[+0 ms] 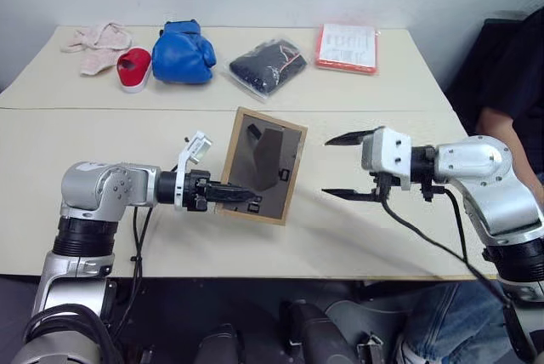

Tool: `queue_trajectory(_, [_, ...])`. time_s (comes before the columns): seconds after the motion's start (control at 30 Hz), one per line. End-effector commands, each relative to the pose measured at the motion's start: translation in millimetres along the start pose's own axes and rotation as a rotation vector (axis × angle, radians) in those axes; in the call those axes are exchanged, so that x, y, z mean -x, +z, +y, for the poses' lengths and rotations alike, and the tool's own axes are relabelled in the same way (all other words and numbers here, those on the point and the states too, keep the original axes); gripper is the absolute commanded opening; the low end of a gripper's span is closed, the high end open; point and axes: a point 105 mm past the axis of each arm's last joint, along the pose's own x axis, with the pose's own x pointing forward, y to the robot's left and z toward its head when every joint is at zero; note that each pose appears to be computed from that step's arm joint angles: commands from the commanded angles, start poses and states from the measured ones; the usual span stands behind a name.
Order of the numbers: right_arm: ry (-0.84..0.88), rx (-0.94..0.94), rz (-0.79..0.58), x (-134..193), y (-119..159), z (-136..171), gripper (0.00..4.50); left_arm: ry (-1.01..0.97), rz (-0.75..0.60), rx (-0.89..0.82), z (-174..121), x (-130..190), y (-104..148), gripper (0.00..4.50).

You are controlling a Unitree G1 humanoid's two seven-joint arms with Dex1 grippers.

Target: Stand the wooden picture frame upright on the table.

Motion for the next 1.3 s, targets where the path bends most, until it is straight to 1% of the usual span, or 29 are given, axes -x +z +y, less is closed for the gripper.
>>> queue_trajectory(0.03, [-0.145,0.569,-0.115,-5,22,-8,4.50,-0.060,-0.024,-0.053,-15,0,13,1.25])
queue_trajectory(0.1, [-0.205,0.715,-0.198,-16,28,-5,4.50,-0.069,-0.021,-0.052,-17,0,14,1.25])
queue_trajectory(0.2, [-0.293,0.793,-0.250,-35,30,-8,4.50,-0.082,-0.009,-0.052,-21,-1,15,1.25])
queue_trajectory(0.27, [-0.337,0.824,-0.275,-46,31,-12,4.12,-0.088,-0.008,-0.049,-23,0,16,1.25])
queue_trajectory(0.3, [-0.354,0.840,-0.280,-52,31,-13,3.85,-0.092,-0.011,-0.046,-23,0,17,1.25])
queue_trajectory(0.47, [-0.392,0.888,-0.245,-71,19,-16,2.27,-0.097,-0.021,-0.034,-26,3,19,1.25])
queue_trajectory(0.5, [-0.406,0.887,-0.246,-71,18,-17,2.08,-0.099,-0.023,-0.030,-27,4,19,1.25])
queue_trajectory(0.6, [-0.423,0.900,-0.258,-72,18,-19,1.85,-0.100,-0.018,-0.024,-28,7,17,1.25])
queue_trajectory(0.77, [-0.445,0.937,-0.297,-69,22,-22,1.71,-0.085,-0.043,-0.011,-25,10,17,1.25])
queue_trajectory(0.9, [-0.452,0.920,-0.317,-66,26,-27,1.62,-0.020,-0.062,-0.083,-18,17,17,1.25])
queue_trajectory(0.97, [-0.427,0.890,-0.316,-65,27,-30,1.62,0.097,-0.116,-0.151,-14,44,24,1.97])
queue_trajectory(1.0, [-0.415,0.859,-0.332,-63,29,-31,1.61,0.149,-0.153,-0.214,-18,61,29,2.21])
queue_trajectory(1.03, [-0.389,0.824,-0.337,-64,28,-30,1.47,0.180,-0.197,-0.276,-28,79,35,2.59])
queue_trajectory(1.07, [-0.368,0.792,-0.342,-64,28,-29,1.40,0.198,-0.228,-0.334,-37,90,38,2.81])
queue_trajectory(1.13, [-0.324,0.651,-0.354,-65,25,-24,1.27,0.252,-0.246,-0.448,-56,112,34,3.48])
queue_trajectory(1.2, [-0.308,0.560,-0.364,-64,25,-24,1.24,0.280,-0.238,-0.503,-68,119,26,4.07])
queue_trajectory(1.23, [-0.304,0.439,-0.347,-67,23,-26,1.24,0.297,-0.243,-0.535,-74,122,22,4.33])
queue_trajectory(1.27, [-0.288,0.314,-0.342,-69,20,-27,1.24,0.316,-0.245,-0.557,-77,123,18,4.50])
queue_trajectory(1.3, [-0.264,0.215,-0.348,-70,19,-26,1.24,0.329,-0.246,-0.572,-79,124,15,4.50])
